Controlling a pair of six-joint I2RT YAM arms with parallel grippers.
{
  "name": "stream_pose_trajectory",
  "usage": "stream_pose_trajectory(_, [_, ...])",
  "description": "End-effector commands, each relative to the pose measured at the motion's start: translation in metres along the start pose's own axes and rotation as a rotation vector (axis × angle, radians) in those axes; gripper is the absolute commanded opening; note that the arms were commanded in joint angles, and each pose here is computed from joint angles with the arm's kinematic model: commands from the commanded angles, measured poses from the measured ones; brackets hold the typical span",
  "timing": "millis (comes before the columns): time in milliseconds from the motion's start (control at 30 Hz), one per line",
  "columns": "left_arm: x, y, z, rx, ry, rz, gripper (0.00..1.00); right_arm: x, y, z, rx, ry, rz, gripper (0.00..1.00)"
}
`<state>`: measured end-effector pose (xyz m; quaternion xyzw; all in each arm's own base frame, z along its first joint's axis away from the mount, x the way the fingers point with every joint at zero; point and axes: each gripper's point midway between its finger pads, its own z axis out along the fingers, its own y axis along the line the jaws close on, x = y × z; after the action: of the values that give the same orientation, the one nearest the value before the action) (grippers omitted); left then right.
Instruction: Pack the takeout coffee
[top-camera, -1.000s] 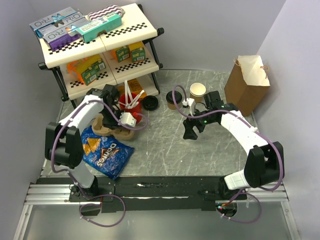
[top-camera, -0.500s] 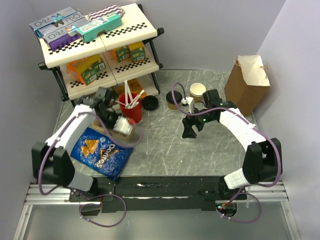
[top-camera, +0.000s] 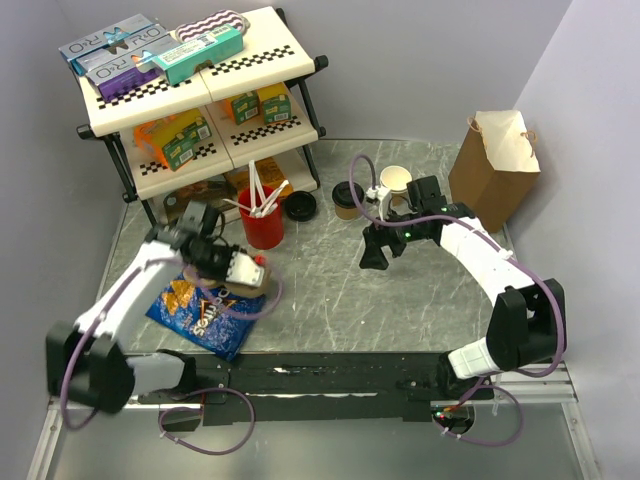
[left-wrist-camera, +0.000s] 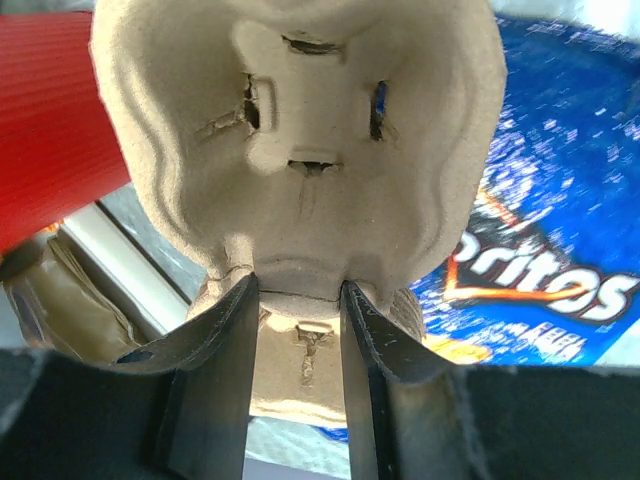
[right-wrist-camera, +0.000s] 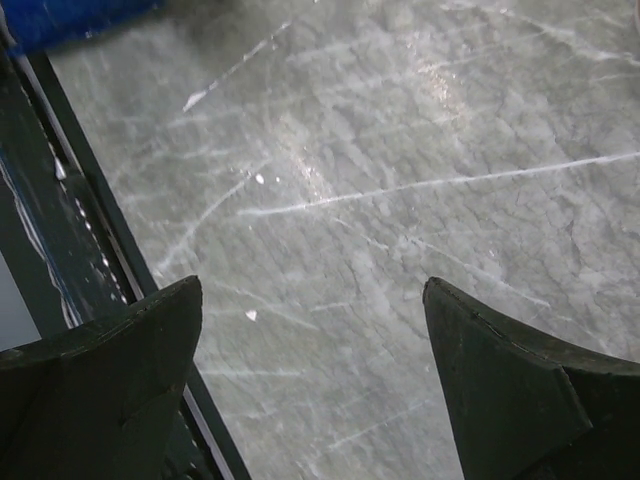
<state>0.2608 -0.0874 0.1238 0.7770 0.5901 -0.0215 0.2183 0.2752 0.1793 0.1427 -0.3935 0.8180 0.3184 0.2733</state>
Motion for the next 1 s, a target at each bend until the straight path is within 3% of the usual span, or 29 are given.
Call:
stream_pose_trajectory(0, [-0.033,0.042,-0.025,-0.266,-0.157,0.053,0.01,-0.026,0.004,-0.006,-0.007,-0.087,0.033,0.97])
stream_pose_trajectory(67, [-0.047,0.028,-0.032,-0.090,-0.208,0.007,0.01,-0.026,0.003,-0.005,-0.006,-0.086,0.036,0.97])
stream_pose_trajectory(100, [-0.065,0.048,-0.053,-0.111,-0.276,-0.128,0.01,-0.026,0.003,-0.005,-0.009,-0.086,0.031,0.97])
stream_pose_trajectory(133, [-0.062,0.040,-0.039,0.008,-0.271,-0.234,0.01,-0.026,0.004,-0.005,-0.012,-0.084,0.033,0.97])
stream_pose_trajectory(200, [-0.058,0.023,-0.039,0.174,-0.232,-0.218,0.01,-0.025,0.006,-0.004,-0.023,-0.090,0.041,0.97])
stream_pose_trajectory(233, [-0.056,0.019,-0.031,0.235,-0.201,-0.301,0.01,-0.025,0.008,-0.003,-0.031,-0.093,0.042,0.97])
stream_pose_trajectory(300, [-0.066,0.027,-0.037,0.215,-0.250,-0.301,0.01,-0.026,0.008,-0.004,-0.032,-0.101,0.048,0.97])
stream_pose_trajectory(367, [-0.054,0.031,-0.034,0.105,-0.162,-0.156,0.01,-0.027,0.011,-0.003,-0.037,-0.108,0.048,0.97])
stream_pose_trajectory(433, [-0.050,0.009,-0.025,0.070,-0.079,-0.008,0.01,-0.027,0.011,-0.003,-0.044,-0.112,0.053,0.97])
stream_pose_trajectory(500, [-0.047,0.019,-0.020,-0.041,-0.057,0.029,0.01,-0.029,0.013,-0.003,-0.051,-0.118,0.073,0.98])
stream_pose_trajectory(600, [-0.063,0.040,-0.030,-0.176,-0.133,-0.057,0.01,-0.042,0.022,-0.002,-0.089,-0.154,0.118,0.99])
stream_pose_trajectory(800, [-0.088,0.039,-0.016,-0.087,-0.266,-0.374,0.01,-0.089,0.025,0.004,-0.166,-0.262,0.252,1.00])
stream_pose_trajectory(967, [-0.112,0.048,-0.008,-0.115,-0.359,-0.527,0.01,-0.112,0.022,0.019,-0.203,-0.282,0.312,1.00])
